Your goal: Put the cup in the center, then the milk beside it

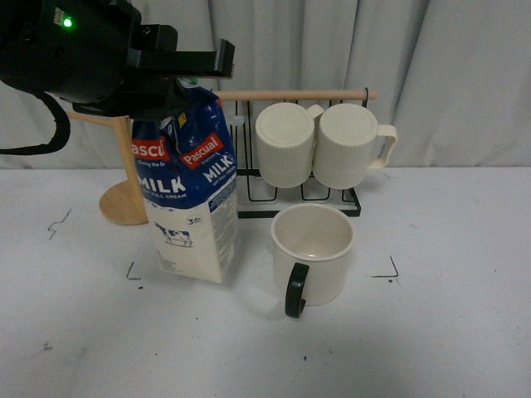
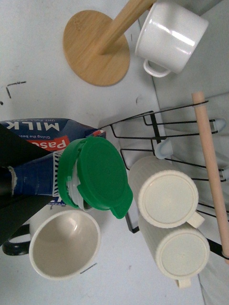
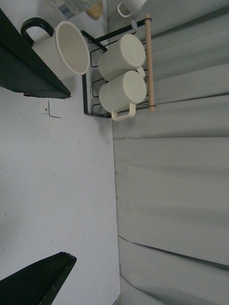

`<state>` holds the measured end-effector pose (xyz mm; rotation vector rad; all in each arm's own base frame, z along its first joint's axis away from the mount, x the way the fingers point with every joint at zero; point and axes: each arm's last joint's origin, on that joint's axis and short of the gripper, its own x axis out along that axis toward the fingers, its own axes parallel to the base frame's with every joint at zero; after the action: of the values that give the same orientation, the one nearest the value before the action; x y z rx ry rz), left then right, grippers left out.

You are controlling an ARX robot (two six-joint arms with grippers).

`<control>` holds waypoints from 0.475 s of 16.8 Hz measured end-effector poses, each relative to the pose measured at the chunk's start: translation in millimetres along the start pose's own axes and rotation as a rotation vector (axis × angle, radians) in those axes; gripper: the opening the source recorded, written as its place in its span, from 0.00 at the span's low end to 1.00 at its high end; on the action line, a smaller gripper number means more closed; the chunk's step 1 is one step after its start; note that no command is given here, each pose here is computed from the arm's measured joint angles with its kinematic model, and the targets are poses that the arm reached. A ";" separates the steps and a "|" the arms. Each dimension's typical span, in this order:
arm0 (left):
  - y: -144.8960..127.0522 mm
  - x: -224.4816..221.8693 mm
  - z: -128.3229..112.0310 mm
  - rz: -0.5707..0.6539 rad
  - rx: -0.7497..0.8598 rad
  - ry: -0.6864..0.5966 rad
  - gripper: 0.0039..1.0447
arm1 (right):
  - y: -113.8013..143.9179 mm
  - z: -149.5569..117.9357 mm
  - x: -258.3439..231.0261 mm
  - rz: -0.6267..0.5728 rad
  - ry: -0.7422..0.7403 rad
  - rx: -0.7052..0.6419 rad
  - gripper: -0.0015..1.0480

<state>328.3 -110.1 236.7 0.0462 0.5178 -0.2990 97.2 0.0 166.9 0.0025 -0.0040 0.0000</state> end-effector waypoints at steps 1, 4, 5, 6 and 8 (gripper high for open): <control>-5.5 3.9 -1.5 0.000 -0.005 0.002 0.04 | 0.0 -0.1 0.0 0.000 0.000 0.000 0.94; -12.9 15.7 -11.1 0.027 -0.016 0.038 0.04 | 0.0 0.0 0.0 0.000 0.000 0.000 0.94; -14.4 17.8 -13.1 0.032 -0.015 0.045 0.04 | 0.0 0.0 0.0 0.000 0.000 0.000 0.94; -16.0 20.0 -14.7 0.035 -0.014 0.048 0.04 | 0.0 0.0 0.0 0.000 0.000 0.000 0.94; -18.8 23.0 -16.9 0.037 -0.023 0.050 0.04 | 0.0 0.0 0.0 0.000 0.000 0.000 0.94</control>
<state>333.7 -132.2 211.3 0.0407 0.5698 -0.2556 97.2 0.0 166.9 0.0021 -0.0040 0.0000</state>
